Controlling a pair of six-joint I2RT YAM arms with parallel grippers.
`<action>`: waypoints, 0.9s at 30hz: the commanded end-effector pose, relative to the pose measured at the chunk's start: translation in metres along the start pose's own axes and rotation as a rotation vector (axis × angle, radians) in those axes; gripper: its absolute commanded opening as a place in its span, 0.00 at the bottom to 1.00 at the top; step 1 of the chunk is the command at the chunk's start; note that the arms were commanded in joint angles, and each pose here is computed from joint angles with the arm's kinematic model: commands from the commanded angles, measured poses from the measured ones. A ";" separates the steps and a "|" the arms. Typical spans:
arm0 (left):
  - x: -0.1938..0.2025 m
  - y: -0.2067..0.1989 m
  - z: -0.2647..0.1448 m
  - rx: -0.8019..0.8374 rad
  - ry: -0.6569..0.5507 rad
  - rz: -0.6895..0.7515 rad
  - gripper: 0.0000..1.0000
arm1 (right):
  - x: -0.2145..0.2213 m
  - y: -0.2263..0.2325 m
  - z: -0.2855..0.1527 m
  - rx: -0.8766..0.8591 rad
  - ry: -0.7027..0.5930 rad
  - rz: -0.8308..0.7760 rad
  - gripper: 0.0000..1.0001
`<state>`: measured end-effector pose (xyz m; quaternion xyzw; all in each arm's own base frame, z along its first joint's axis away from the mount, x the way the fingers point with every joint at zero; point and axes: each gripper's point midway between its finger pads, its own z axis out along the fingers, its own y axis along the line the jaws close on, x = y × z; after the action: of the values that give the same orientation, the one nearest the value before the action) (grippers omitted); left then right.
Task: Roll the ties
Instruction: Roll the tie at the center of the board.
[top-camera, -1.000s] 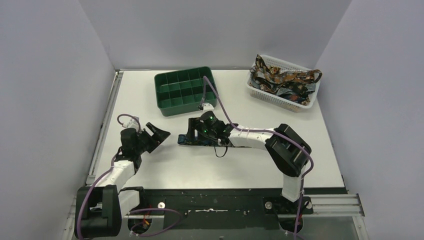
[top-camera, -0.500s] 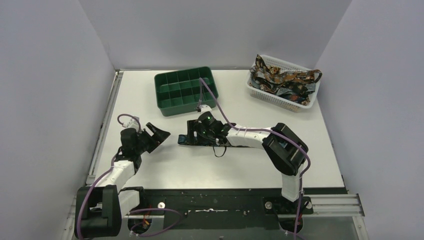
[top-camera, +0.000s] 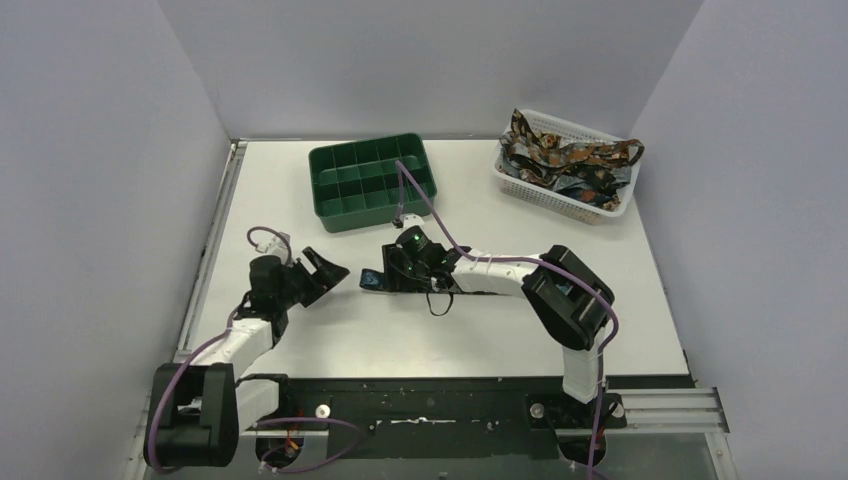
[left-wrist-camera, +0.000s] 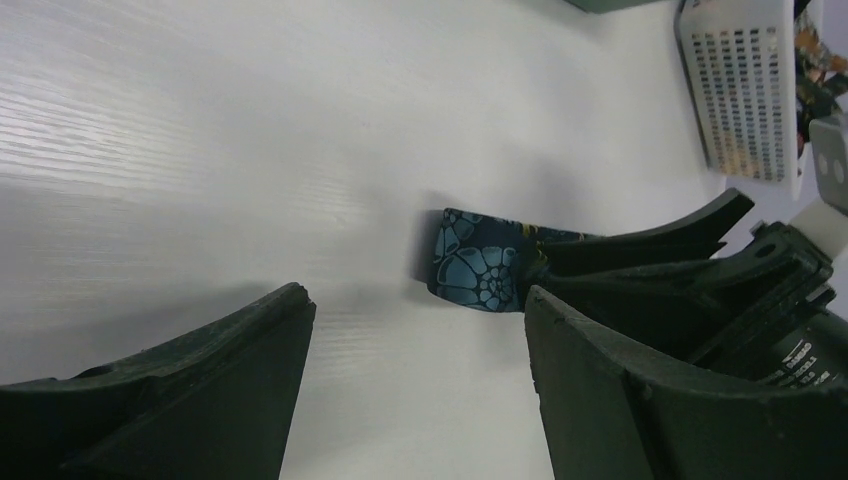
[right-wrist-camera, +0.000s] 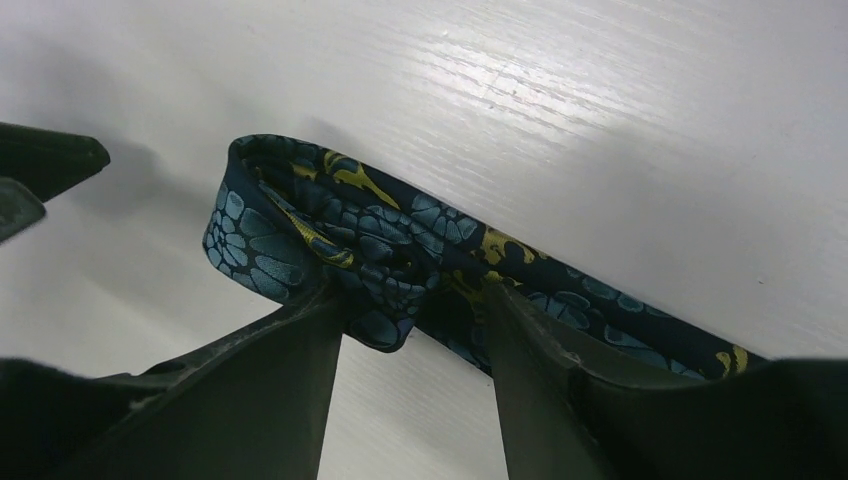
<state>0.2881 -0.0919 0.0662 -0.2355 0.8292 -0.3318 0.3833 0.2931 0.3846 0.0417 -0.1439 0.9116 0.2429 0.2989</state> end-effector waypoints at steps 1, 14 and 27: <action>0.004 -0.035 0.010 0.109 0.028 0.112 0.75 | -0.010 -0.009 0.002 0.051 -0.021 -0.005 0.54; 0.024 -0.056 0.037 0.184 0.098 0.140 0.73 | -0.006 -0.016 0.001 0.012 0.015 -0.013 0.55; 0.043 -0.063 0.050 0.278 0.178 0.139 0.63 | 0.000 -0.017 0.005 -0.004 0.045 -0.016 0.53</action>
<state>0.2960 -0.1655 0.0455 -0.1272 0.8457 -0.3956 0.3348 0.2982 0.3702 0.0308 -0.1535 0.9185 0.2350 0.2785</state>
